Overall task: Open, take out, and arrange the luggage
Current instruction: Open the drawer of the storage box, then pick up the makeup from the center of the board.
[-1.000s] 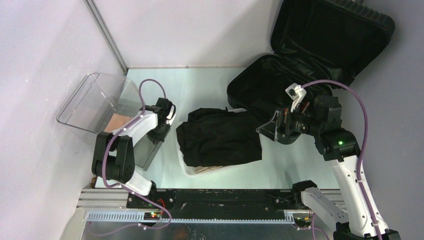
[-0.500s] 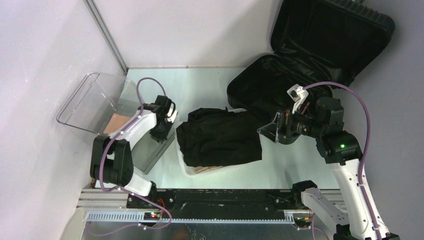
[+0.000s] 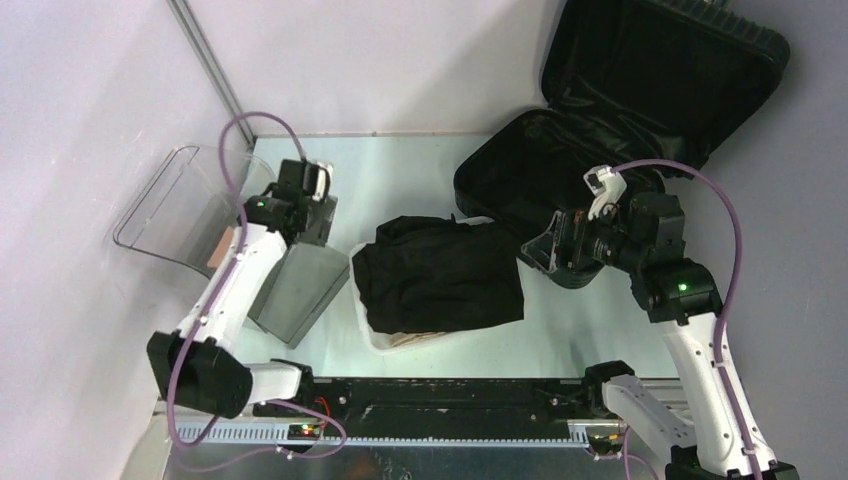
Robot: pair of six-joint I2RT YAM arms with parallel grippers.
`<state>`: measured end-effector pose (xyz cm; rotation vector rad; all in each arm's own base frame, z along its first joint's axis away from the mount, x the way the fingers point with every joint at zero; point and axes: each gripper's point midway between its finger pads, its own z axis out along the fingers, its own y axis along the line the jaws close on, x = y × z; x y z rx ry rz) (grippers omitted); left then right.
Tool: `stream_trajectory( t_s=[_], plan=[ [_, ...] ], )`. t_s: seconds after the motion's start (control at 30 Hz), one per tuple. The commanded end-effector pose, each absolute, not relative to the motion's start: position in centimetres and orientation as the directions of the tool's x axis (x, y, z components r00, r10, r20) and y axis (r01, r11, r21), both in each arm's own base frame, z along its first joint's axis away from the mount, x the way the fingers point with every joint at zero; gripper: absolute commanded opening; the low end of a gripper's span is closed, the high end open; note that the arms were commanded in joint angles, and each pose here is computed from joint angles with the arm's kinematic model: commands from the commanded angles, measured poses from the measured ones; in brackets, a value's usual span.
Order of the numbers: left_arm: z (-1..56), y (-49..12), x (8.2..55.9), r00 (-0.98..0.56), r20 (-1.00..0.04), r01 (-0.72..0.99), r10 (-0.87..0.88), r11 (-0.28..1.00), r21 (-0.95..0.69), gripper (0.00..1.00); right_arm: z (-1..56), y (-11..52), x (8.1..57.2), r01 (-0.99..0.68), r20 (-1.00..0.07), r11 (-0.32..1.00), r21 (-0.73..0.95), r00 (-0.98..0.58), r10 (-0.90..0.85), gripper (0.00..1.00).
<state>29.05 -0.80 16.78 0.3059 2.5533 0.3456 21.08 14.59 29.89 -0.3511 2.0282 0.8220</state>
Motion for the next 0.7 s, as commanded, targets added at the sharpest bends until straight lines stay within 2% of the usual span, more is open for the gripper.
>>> stream_trajectory(
  t_s=[0.0, 0.03, 0.1, 0.33, 0.4, 0.5, 0.57, 0.67],
  plan=[
    [25.4, -1.9, 31.3, -0.668, -0.71, 0.061, 0.221, 0.968, 0.244, 0.86, 28.6, 11.5, 24.0, -0.326, -0.804, 0.858, 0.397, -0.575, 0.153, 1.0],
    [26.9, -2.3, 31.6, -0.638, -0.74, 0.062, 0.211, 0.973, 0.225, 0.96, 28.6, 11.2, 24.4, -0.301, -0.801, 0.865, 0.401, -0.573, 0.171, 1.0],
    [28.9, -3.0, 31.5, -0.599, -0.777, 0.075, 0.193, 0.98, 0.185, 0.99, 28.2, 10.1, 25.6, -0.24, -0.803, 0.892, 0.382, -0.565, 0.191, 1.0],
    [33.4, -5.8, 30.5, -0.395, -0.906, 0.196, 0.156, 0.977, 0.082, 1.0, 24.6, 4.0, 30.9, -0.001, -0.815, 0.984, 0.18, -0.56, 0.148, 1.0],
    [33.3, -6.2, 29.8, -0.346, -0.925, 0.227, 0.158, 0.971, 0.081, 1.0, 23.8, 2.9, 32.6, -0.005, -0.823, 0.993, 0.118, -0.559, 0.096, 1.0],
    [35.1, -6.5, 29.7, -0.181, -0.978, 0.224, 0.104, 0.973, 0.062, 1.0, 22.6, 0.8, 35.1, -0.003, -0.828, 1.0, 0.025, -0.56, 0.019, 0.96],
    [34.9, -6.4, 29.6, -0.129, -0.991, 0.19, 0.02, 0.982, -0.005, 1.0, 21.9, -1.4, 36.4, 0.065, -0.824, 0.998, 0.003, -0.565, 0.039, 0.91],
    [33.0, -5.3, 29.7, -0.129, -0.99, 0.096, -0.058, 0.993, -0.071, 1.0, 21.3, -3.9, 38.2, 0.212, -0.806, 0.972, 0.098, -0.556, 0.203, 0.83]
  ],
)
